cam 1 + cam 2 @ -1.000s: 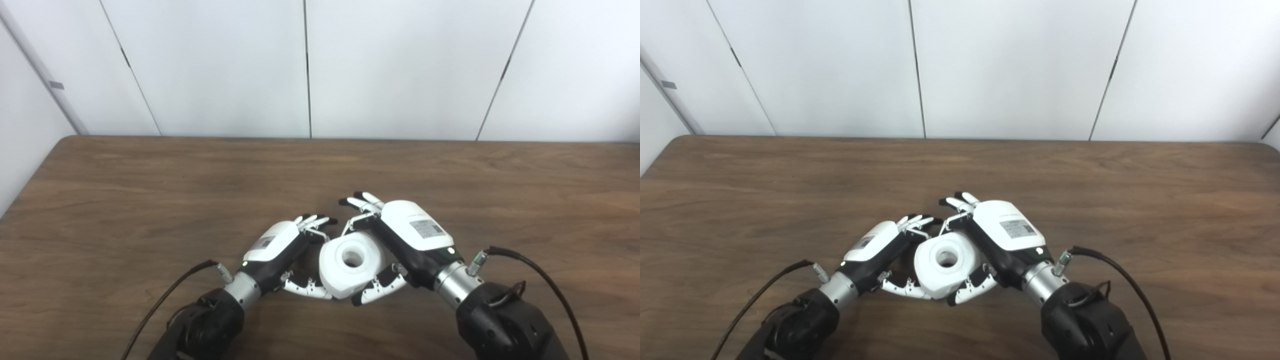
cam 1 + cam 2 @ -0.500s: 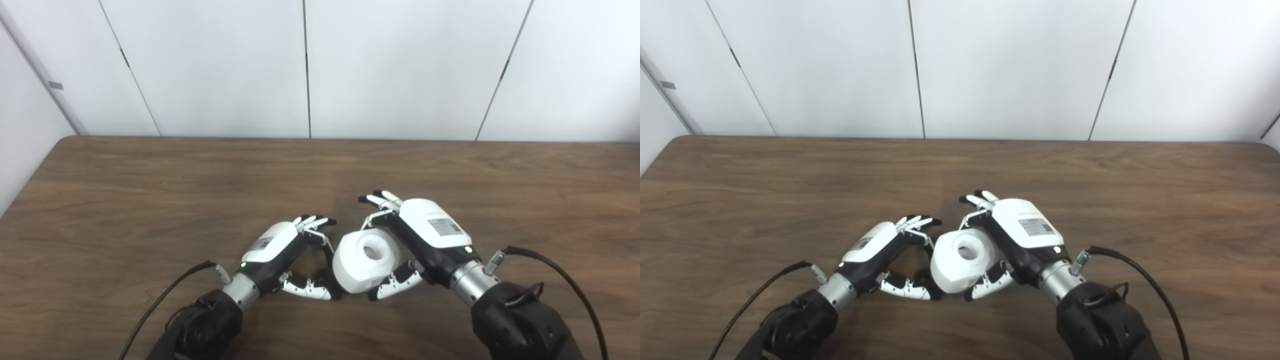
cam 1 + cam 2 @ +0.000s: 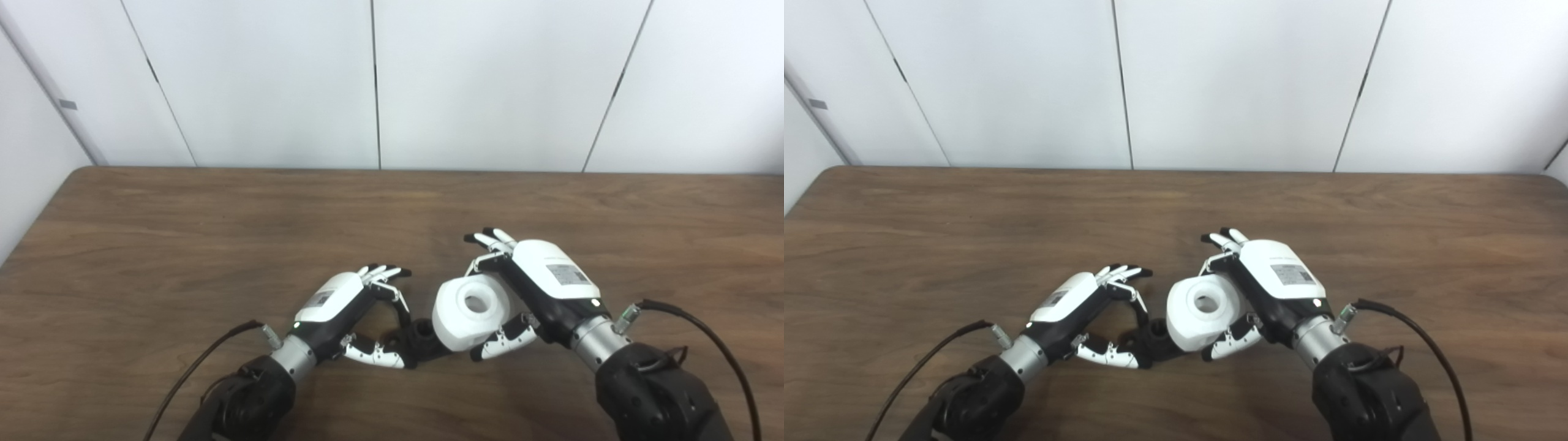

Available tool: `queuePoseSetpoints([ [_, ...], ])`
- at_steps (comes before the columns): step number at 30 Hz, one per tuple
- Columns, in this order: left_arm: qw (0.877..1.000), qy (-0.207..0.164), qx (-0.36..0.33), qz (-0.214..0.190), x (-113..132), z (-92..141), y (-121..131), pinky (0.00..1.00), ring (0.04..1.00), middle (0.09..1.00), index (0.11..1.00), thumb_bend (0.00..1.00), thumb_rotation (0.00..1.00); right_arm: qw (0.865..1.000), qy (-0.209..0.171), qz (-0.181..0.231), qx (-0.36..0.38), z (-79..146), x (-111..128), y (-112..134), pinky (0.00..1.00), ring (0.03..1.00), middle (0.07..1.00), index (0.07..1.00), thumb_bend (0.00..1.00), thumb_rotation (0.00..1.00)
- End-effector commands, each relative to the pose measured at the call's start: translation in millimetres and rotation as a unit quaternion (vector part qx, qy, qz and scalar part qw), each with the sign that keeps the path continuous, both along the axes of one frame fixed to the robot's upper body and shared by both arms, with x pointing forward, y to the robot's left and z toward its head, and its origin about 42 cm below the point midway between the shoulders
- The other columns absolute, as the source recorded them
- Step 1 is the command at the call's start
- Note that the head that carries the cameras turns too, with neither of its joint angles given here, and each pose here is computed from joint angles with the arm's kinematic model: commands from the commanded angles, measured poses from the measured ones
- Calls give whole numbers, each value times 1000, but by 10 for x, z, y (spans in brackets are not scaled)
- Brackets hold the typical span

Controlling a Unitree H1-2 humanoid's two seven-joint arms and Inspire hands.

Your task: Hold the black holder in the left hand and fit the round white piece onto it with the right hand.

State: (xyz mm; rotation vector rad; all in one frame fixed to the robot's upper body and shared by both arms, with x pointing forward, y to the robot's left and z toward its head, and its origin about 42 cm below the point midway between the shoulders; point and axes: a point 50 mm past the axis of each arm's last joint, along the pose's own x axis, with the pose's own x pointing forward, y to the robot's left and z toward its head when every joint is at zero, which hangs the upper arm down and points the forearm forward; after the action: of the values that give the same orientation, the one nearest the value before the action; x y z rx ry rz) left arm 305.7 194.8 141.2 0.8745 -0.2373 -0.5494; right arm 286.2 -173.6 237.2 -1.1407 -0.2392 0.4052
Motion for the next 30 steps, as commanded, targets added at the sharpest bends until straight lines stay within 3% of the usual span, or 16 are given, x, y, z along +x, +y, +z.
queuePoseSetpoints([
  [1, 1000, -25, -5, -8, 19, 124, -11, 1000, 973, 930, 480, 515, 47, 1000, -29, 6, 5, 133, -11, 14, 851, 968, 923, 480, 509, 144],
  [11, 1000, -24, -8, -7, 25, 115, -43, 1000, 975, 930, 480, 515, 47, 999, -32, 26, 23, 202, -75, 170, 883, 983, 928, 479, 509, 146],
  [30, 1000, -23, -7, -5, 38, 80, -84, 1000, 983, 937, 481, 515, 46, 996, -50, 66, 36, 248, -81, 468, 854, 977, 924, 479, 508, 146],
])
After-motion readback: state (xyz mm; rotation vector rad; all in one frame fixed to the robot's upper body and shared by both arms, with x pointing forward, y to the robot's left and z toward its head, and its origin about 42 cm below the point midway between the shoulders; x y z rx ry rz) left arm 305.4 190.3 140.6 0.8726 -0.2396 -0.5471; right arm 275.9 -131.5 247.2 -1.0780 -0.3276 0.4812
